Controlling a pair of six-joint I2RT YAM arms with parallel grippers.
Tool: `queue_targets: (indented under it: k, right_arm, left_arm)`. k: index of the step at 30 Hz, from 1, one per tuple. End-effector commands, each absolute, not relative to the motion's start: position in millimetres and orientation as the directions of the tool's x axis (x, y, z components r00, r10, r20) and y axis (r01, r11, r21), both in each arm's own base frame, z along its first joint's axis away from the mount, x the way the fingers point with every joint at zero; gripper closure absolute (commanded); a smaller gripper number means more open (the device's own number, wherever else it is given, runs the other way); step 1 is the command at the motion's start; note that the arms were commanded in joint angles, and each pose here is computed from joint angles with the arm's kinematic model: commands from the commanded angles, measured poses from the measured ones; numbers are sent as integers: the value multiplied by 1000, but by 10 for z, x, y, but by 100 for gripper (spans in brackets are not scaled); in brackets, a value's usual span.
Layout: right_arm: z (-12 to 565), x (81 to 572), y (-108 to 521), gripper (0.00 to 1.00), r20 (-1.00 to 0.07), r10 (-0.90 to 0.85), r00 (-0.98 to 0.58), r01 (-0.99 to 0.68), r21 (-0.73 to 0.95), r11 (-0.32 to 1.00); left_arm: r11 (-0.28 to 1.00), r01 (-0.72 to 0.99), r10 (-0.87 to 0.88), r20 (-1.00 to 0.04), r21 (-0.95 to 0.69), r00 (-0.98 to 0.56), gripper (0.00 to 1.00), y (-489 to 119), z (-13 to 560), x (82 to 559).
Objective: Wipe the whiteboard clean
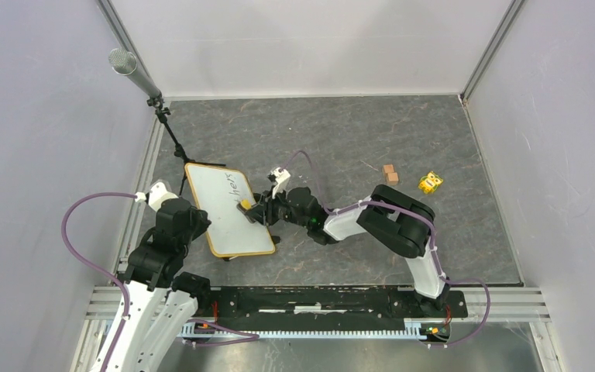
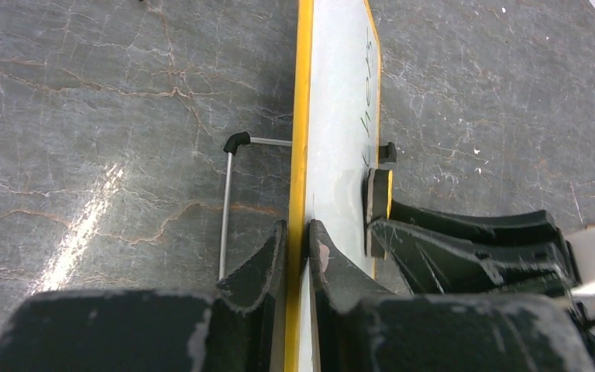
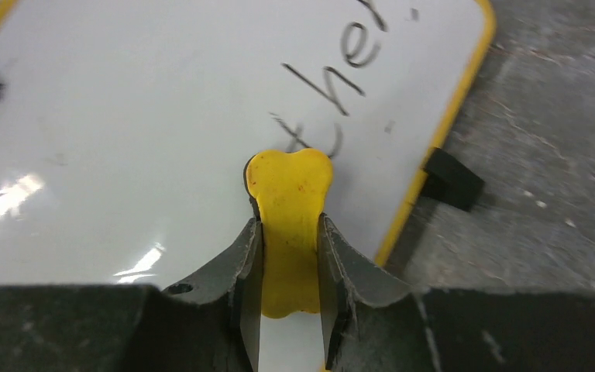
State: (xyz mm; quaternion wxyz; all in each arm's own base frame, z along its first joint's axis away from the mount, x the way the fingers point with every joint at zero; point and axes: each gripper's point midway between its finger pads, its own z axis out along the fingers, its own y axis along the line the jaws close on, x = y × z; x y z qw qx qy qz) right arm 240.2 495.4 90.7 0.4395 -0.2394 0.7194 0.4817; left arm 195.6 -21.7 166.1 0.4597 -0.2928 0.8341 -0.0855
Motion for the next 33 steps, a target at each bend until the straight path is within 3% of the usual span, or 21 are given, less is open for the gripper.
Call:
queue_targets:
  k: [1,14,24,33]
  right_arm:
    - [264,2316,4770,85,-799,-57,-599,-714,500,490]
    - [883,2081,5598,85,-874,-82,-480,-831,422,363]
    - [187,2501,5122,85,-823,-97,-560,-743,447,498]
    - [149,2607,4927,85,-828,-104,-552,-722,412,556]
  left_arm:
    - [804,-356,-594,-661,-476,-458,98,-437,1640,1955]
    - [803,-359,-596,-663,-476,-453,98,-428,1638,1960]
    - [794,-388,-606,-655,-467,-452,98,-398,1622,1942]
    - [794,-379,-607,-660,-476,-443,98,-395,1653,1930]
